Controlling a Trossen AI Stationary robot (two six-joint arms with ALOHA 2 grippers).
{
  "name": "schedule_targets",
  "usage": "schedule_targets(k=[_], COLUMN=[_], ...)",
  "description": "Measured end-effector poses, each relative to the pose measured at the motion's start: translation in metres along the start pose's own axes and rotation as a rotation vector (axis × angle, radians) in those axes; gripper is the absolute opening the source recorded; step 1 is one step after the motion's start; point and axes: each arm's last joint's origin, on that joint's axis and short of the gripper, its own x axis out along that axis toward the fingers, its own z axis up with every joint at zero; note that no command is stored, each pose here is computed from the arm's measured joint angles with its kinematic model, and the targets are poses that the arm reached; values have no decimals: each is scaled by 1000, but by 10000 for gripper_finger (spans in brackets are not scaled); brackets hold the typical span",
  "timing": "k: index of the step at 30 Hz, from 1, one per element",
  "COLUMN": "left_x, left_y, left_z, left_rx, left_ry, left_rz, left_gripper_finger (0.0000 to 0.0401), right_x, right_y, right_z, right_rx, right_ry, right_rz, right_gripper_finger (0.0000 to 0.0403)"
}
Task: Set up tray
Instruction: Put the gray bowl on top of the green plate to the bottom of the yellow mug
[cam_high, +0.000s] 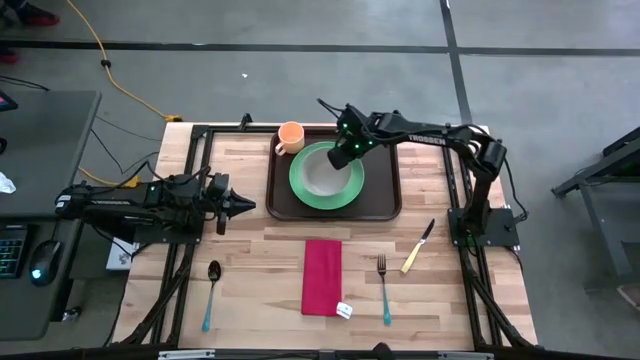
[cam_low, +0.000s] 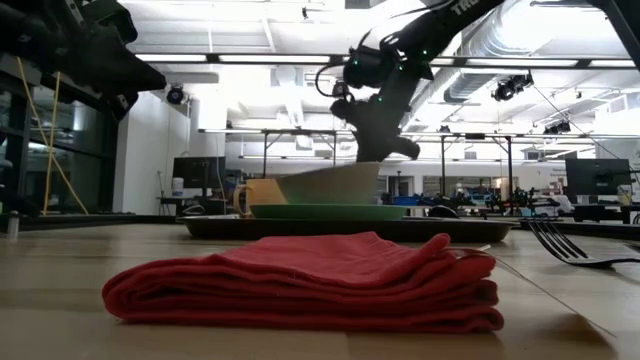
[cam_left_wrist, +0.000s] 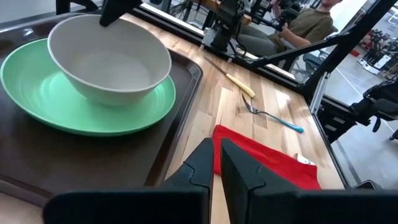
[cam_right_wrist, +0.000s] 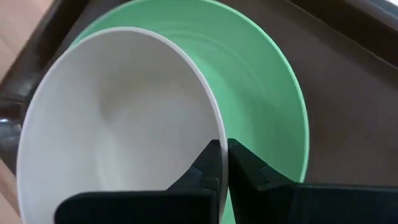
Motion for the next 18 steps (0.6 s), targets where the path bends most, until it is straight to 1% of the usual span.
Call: schedule_targets(k=[7, 18], left_x=[0, 0], left_y=[0, 0], left_z=[0, 0], left_rx=[0, -23], left_ry=[0, -1], left_rz=[0, 0], left_gripper_finger=[56, 56], right_x=[2, 1], right_y=[-1, -7], right_z=[3, 4], right_rx=[13, 2], right_ry=[-24, -19], right_rz=[37, 7], right_gripper_finger=[0, 0])
